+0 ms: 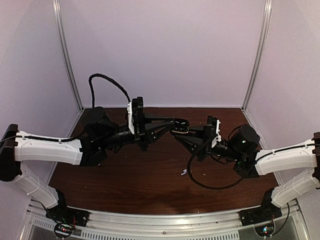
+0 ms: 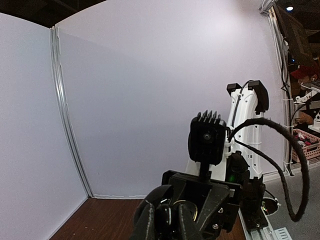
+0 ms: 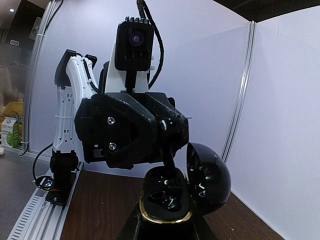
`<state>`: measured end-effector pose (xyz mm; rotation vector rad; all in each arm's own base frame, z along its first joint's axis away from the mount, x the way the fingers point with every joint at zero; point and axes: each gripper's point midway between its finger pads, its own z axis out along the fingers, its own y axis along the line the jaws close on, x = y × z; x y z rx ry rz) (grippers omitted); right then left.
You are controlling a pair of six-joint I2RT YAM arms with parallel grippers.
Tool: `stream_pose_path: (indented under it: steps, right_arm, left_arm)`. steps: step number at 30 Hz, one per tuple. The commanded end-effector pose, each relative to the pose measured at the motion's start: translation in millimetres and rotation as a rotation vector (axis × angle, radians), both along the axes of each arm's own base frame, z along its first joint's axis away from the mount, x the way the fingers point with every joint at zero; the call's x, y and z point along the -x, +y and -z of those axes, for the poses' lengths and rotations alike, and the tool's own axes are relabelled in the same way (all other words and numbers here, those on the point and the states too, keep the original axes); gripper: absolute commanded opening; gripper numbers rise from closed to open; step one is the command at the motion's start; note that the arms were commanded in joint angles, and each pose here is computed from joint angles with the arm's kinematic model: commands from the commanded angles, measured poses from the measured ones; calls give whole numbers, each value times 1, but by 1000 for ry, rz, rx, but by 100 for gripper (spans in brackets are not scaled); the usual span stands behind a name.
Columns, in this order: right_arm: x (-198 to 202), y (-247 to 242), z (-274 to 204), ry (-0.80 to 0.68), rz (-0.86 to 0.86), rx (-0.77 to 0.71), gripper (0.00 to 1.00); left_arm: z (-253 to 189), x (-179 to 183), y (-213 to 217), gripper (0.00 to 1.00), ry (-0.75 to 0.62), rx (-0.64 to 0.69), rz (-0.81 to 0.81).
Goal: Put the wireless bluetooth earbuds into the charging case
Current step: Insert the left earbud into the left side groove of the charging case.
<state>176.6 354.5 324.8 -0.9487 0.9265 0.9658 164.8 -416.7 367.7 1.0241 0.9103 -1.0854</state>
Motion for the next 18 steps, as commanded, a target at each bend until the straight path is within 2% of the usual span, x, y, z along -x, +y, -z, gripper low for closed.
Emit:
stream_pose_path:
  steps: [1,11,18]
  right_arm:
    - [2,-5,-29,-32,8,-91,0]
    - [3,-7,-30,-38,12,-96,0]
    - [3,-9,-32,-43,20,-101,0]
  left_arm:
    - [-4,-4,-4,7,6,11,-6]
    - [3,-11,-6,7,35,-13,-38]
    - [11,-20,-8,13,76,-45,-76]
